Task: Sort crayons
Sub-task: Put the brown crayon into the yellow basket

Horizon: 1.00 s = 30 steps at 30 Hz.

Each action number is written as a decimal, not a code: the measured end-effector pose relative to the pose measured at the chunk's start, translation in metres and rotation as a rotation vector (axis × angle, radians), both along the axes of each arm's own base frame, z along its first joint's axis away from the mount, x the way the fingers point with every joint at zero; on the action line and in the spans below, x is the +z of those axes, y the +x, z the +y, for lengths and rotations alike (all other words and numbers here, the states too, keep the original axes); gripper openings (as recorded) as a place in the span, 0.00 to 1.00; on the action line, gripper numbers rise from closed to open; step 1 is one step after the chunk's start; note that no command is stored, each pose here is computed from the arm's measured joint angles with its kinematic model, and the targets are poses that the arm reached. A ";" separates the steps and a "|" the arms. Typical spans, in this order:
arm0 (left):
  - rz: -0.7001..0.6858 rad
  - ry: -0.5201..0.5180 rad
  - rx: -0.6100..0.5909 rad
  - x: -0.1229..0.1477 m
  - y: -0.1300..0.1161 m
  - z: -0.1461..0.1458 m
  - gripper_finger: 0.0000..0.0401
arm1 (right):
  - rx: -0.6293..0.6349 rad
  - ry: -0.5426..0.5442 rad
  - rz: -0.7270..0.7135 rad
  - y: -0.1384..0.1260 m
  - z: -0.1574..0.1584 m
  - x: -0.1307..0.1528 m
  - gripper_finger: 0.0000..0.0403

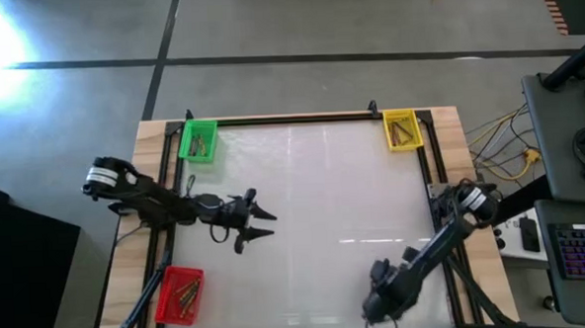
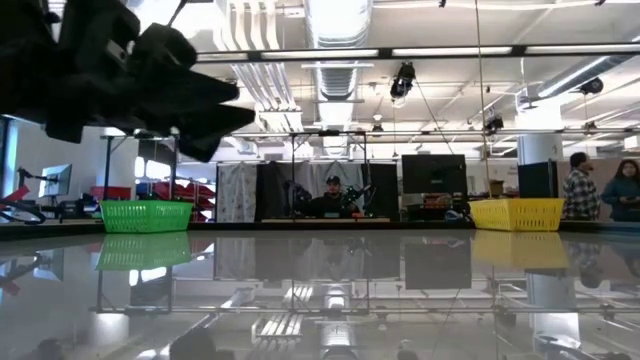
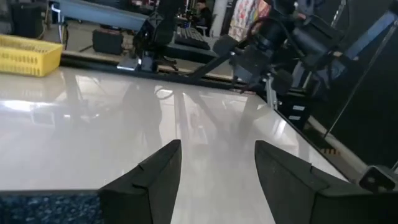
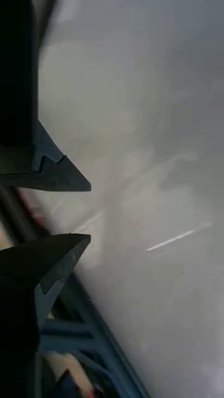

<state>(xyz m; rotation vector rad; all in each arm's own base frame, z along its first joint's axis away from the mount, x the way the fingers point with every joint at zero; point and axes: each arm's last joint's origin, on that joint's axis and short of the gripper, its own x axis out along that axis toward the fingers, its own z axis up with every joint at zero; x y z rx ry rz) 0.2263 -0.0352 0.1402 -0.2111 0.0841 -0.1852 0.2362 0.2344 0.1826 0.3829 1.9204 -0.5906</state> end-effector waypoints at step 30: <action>-0.062 -0.013 -0.022 0.001 0.047 0.003 0.47 | -0.193 0.095 0.426 -0.059 0.053 -0.033 0.27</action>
